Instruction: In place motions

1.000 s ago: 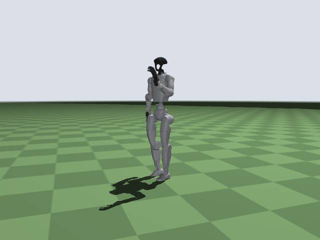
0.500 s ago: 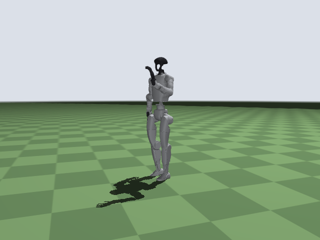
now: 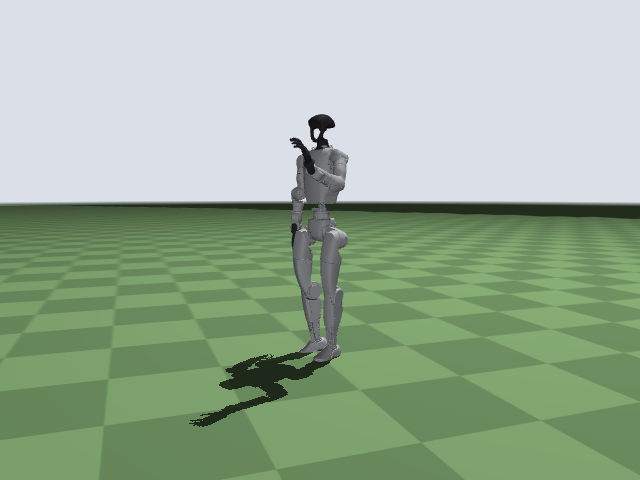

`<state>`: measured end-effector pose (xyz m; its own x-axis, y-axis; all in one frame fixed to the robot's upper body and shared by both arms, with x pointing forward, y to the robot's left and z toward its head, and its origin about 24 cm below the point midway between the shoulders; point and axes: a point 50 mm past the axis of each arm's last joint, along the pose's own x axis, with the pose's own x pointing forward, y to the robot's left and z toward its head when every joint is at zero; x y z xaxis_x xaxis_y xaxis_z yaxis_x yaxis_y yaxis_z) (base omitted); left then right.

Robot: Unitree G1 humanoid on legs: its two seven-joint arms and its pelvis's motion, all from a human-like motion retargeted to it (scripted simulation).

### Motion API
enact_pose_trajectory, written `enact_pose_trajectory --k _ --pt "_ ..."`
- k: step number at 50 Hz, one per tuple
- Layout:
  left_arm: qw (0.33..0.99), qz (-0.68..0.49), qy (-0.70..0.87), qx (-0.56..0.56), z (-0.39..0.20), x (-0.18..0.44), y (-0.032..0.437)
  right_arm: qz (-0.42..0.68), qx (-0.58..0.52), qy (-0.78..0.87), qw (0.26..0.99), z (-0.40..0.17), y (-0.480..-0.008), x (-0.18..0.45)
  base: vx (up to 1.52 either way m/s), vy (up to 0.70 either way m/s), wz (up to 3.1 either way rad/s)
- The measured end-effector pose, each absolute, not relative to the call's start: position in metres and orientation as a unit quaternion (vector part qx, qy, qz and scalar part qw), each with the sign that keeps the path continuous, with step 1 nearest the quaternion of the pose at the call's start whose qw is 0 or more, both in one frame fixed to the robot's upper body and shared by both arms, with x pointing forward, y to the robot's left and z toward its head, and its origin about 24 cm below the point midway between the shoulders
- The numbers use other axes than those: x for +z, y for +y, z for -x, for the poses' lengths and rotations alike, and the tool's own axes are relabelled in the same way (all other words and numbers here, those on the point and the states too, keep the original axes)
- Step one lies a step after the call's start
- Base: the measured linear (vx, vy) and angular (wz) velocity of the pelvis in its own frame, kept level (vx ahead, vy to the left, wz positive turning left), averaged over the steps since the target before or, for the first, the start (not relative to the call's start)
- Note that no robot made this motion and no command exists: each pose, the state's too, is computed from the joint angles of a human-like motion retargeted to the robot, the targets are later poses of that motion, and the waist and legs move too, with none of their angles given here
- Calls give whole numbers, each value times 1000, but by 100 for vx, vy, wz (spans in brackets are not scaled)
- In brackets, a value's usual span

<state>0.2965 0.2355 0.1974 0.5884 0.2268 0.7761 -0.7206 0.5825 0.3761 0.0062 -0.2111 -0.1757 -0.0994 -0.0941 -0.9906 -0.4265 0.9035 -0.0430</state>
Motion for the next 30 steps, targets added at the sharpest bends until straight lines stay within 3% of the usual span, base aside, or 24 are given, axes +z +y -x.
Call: enact_pose_trajectory --k 5,11,21,25,30 --pt "733 -370 -483 305 -257 186 231 159 130 734 647 -10 -208 -176 -2 -2 -23" --pt "786 -384 -428 229 -236 119 230 167 126 726 655 -14 -208 -176 -1 -1 -20" --pt "891 -437 -79 89 -186 -44 216 145 108 735 653 -9 -210 -175 -3 -2 -44" --pt "882 -456 122 7 -153 -105 208 138 108 734 657 -12 -209 -175 -1 -2 14" --pt "812 -392 414 -125 -93 -157 210 156 119 724 661 -19 -211 -175 -1 -3 42"
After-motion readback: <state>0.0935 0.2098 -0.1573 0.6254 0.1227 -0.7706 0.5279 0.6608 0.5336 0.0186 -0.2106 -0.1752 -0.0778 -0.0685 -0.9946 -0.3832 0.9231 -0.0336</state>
